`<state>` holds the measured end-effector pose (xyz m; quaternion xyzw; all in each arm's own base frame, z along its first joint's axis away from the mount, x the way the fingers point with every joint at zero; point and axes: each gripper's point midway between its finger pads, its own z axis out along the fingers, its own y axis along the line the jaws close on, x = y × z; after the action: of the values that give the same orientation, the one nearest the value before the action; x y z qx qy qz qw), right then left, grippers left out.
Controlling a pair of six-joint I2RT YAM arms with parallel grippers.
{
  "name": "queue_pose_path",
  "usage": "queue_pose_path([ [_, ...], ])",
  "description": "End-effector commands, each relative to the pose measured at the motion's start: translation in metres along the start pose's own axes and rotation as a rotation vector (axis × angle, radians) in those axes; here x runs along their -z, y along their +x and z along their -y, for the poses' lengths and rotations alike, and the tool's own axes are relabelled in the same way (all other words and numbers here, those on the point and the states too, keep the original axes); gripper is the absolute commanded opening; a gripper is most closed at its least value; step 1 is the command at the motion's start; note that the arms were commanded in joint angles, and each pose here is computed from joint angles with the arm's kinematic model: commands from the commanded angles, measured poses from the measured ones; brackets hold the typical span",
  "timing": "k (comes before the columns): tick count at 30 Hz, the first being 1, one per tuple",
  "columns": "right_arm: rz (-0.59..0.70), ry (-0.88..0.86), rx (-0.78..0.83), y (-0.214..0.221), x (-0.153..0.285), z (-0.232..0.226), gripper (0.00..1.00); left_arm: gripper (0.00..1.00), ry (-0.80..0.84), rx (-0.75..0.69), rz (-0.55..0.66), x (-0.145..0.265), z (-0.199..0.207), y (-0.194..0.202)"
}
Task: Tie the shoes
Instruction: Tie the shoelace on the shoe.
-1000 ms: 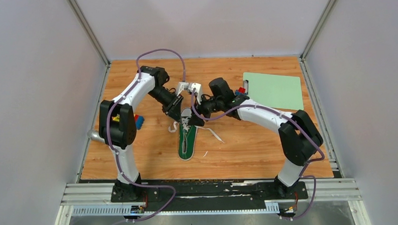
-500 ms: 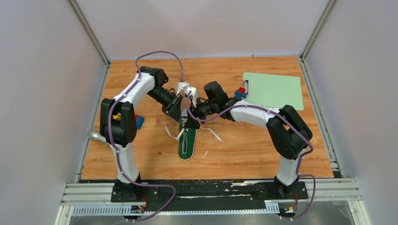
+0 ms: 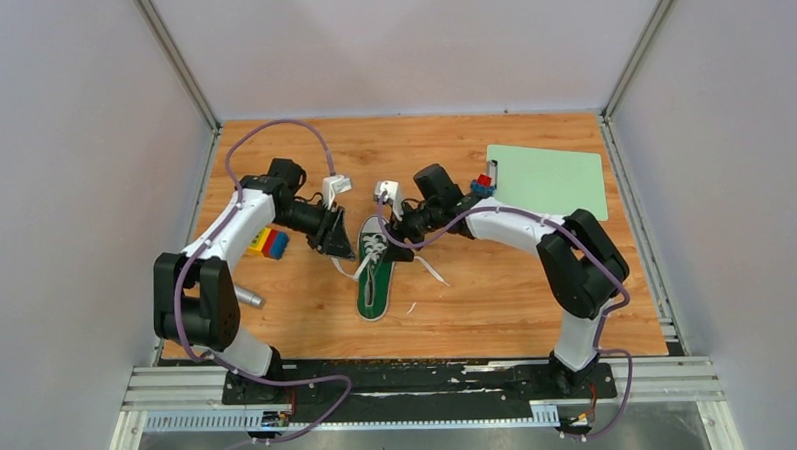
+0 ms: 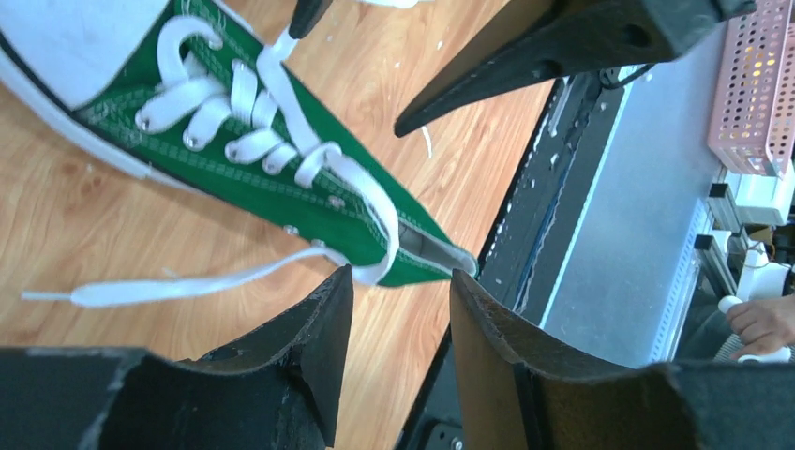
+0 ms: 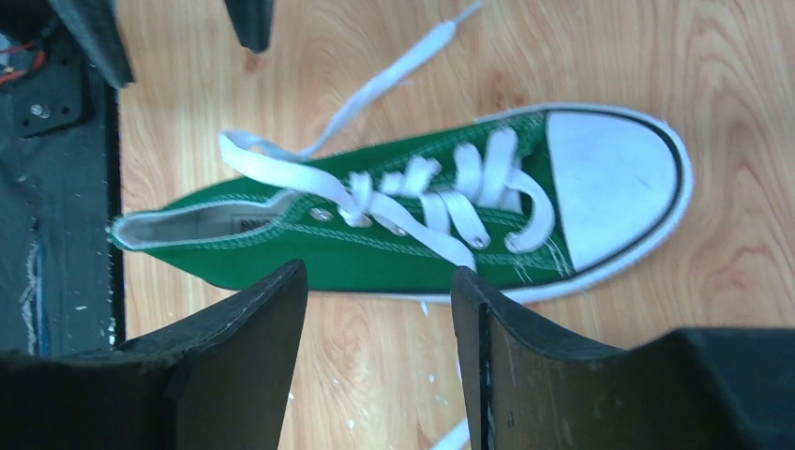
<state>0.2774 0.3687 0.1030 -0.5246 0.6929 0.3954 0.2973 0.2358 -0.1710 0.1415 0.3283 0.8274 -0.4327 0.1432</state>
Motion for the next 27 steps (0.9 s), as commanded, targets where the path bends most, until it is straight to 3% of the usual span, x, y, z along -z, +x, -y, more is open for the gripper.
queue_pose_path([
  [1, -0.062, 0.072, 0.015, 0.02, 0.016, 0.03, 0.59, 0.51, 0.024, -0.068, 0.111, -0.013, 0.0, -0.032],
  [7, -0.112, 0.1, 0.0, 0.043, 0.008, 0.051, 0.61, 0.53, -0.011, -0.046, 0.06, -0.032, -0.012, -0.035],
  [15, -0.161, 0.103, -0.062, 0.069, -0.011, 0.065, 0.6, 0.53, 0.058, 0.037, -0.03, -0.043, -0.014, -0.023],
  [17, -0.164, 0.109, -0.062, 0.07, -0.012, 0.067, 0.54, 0.53, 0.063, 0.058, -0.048, -0.046, -0.014, -0.019],
  [18, -0.168, 0.115, -0.062, 0.071, -0.012, 0.068, 0.44, 0.51, 0.057, 0.06, -0.058, -0.047, -0.015, -0.017],
  [19, -0.171, 0.124, -0.058, 0.071, -0.01, 0.069, 0.33, 0.48, 0.056, 0.06, -0.064, -0.049, -0.015, -0.016],
  [21, -0.167, 0.136, -0.059, 0.068, 0.0, 0.068, 0.17, 0.28, 0.046, 0.072, -0.081, -0.05, -0.018, -0.013],
  [25, -0.135, 0.159, -0.128, 0.062, 0.043, 0.066, 0.0, 0.04, -0.022, 0.06, -0.11, -0.045, -0.028, -0.009],
  [27, -0.116, 0.174, -0.155, 0.061, 0.066, 0.063, 0.0, 0.0, -0.071, 0.064, -0.115, -0.042, -0.036, -0.006],
])
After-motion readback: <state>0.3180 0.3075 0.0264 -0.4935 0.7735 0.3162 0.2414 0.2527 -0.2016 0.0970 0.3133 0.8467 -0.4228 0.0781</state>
